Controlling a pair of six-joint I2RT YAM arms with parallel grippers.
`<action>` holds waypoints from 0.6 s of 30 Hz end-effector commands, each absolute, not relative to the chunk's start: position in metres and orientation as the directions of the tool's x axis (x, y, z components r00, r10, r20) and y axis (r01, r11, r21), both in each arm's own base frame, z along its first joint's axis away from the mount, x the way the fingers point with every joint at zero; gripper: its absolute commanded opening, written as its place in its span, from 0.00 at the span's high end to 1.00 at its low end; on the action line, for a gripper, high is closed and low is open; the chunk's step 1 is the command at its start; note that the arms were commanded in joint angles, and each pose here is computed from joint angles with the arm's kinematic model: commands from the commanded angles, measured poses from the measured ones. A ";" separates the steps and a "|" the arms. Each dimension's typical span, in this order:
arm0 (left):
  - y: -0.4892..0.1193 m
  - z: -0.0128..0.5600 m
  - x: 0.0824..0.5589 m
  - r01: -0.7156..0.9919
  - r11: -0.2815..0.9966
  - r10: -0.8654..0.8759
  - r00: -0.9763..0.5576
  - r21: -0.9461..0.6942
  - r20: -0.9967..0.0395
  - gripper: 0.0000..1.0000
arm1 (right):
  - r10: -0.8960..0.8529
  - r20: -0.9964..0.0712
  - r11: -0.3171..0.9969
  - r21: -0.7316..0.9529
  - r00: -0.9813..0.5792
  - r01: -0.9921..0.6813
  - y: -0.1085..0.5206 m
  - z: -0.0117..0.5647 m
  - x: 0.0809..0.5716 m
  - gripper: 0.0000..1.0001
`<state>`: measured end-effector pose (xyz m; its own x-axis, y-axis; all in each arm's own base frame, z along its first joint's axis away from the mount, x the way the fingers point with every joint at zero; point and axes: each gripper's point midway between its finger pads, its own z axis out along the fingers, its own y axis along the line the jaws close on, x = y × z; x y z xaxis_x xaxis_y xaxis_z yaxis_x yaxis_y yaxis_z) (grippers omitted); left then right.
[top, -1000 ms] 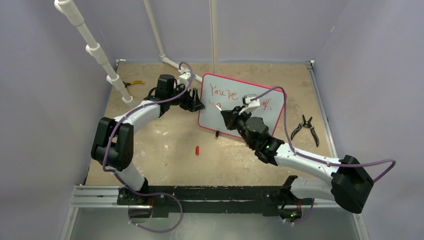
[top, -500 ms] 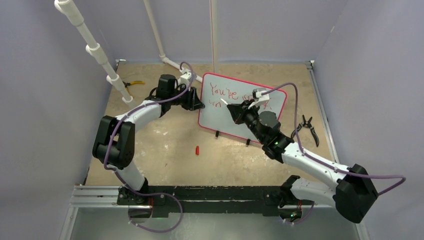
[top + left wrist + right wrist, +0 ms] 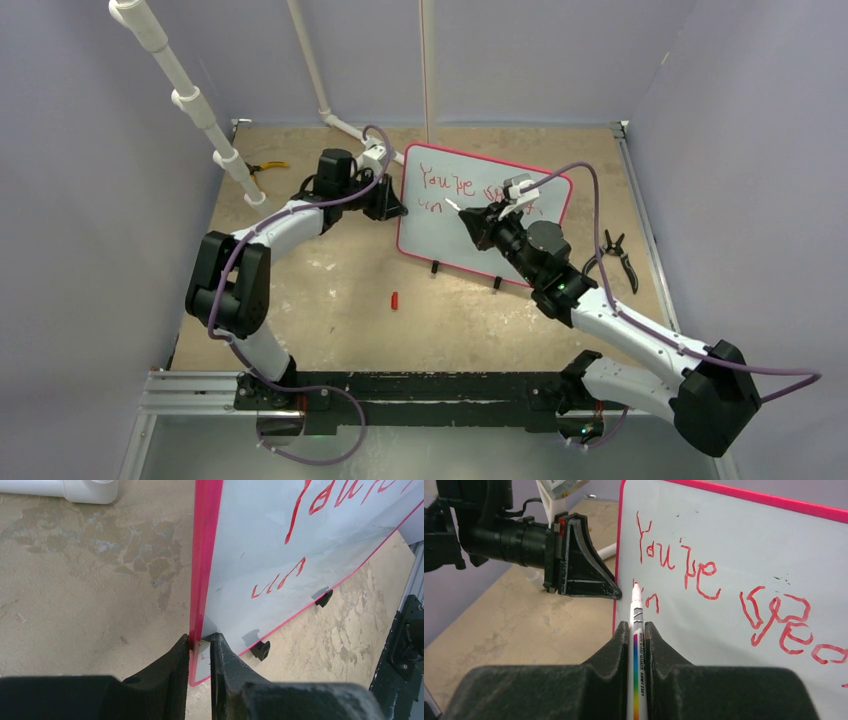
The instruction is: Write a sentence on the whiteboard
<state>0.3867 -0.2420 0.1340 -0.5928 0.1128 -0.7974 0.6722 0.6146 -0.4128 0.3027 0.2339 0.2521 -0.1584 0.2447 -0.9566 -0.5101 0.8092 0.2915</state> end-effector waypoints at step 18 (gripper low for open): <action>-0.244 0.147 0.385 0.700 0.624 0.157 -0.548 -0.348 -0.821 1.00 | 0.296 -0.951 0.848 0.306 -0.093 -0.433 0.234 0.268 0.334 1.00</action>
